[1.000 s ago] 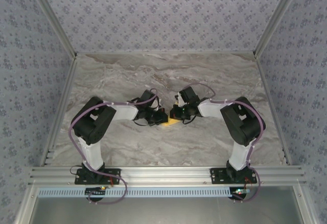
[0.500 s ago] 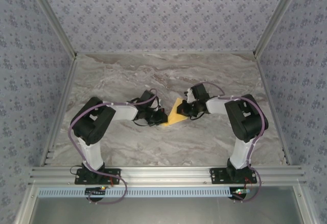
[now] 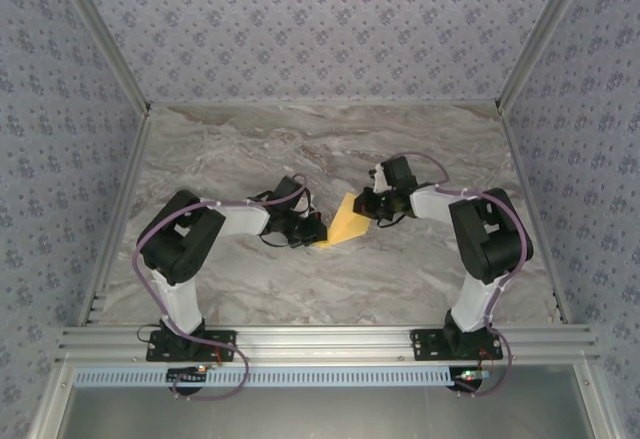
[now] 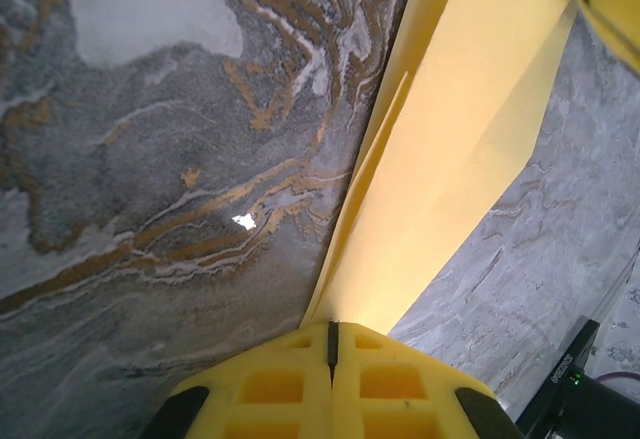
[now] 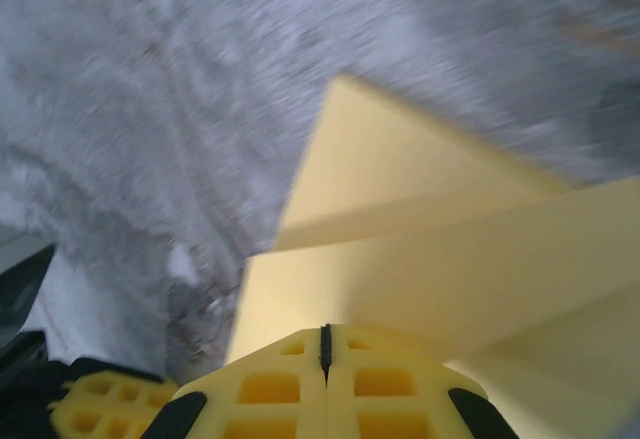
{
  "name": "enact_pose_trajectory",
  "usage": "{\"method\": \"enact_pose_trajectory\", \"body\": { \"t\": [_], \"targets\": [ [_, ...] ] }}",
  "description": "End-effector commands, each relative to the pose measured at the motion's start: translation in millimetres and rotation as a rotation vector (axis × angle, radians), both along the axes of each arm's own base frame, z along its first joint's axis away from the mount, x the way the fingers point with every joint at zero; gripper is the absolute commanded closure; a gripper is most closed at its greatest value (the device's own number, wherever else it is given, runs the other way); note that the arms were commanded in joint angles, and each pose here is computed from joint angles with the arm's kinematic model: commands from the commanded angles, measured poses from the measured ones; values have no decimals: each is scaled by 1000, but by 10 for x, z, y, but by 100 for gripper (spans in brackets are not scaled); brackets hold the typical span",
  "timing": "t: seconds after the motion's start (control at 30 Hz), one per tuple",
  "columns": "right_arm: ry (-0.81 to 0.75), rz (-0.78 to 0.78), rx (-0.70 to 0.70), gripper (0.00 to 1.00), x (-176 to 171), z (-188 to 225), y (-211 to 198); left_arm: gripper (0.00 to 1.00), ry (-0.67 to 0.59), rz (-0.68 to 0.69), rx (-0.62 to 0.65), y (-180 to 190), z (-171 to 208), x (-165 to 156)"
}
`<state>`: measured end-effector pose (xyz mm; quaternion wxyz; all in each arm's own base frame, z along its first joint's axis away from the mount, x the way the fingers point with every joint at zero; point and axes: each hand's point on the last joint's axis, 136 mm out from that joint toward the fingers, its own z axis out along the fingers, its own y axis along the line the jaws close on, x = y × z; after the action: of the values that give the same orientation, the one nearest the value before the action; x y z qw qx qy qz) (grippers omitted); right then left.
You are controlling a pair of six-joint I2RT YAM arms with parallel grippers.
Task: Fold a paper plane with a square sheet of paper (pick it up from the middle)
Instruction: Fourth fold the wing at the center of the table.
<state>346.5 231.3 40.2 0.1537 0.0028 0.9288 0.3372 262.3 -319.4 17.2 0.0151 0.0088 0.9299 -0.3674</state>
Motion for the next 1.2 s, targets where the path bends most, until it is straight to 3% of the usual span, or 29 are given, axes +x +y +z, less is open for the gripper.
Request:
{"method": "enact_pose_trajectory", "body": {
  "t": [0.0,0.23,0.57,0.8,0.97,1.03,1.17],
  "targets": [
    [2,65,-9,100,-169,10,218,100,150,21,228,445,-474,-328],
    [60,97,-32,100,-196,-239,328,100,156,22,234,457,-484,-338],
    [96,-184,-46,100,394,-460,-714,100,177,20,247,515,-540,-416],
    [11,-252,-54,100,636,-53,-989,100,149,8,220,444,-466,-349],
    [-17,-253,-51,100,446,232,-875,100,66,-10,128,238,-177,-154],
    [-8,-257,-38,95,309,268,-795,91,0,-11,74,116,64,-7],
    [31,-313,48,70,106,299,-659,71,-136,5,-7,-48,571,251]
  ]
}}
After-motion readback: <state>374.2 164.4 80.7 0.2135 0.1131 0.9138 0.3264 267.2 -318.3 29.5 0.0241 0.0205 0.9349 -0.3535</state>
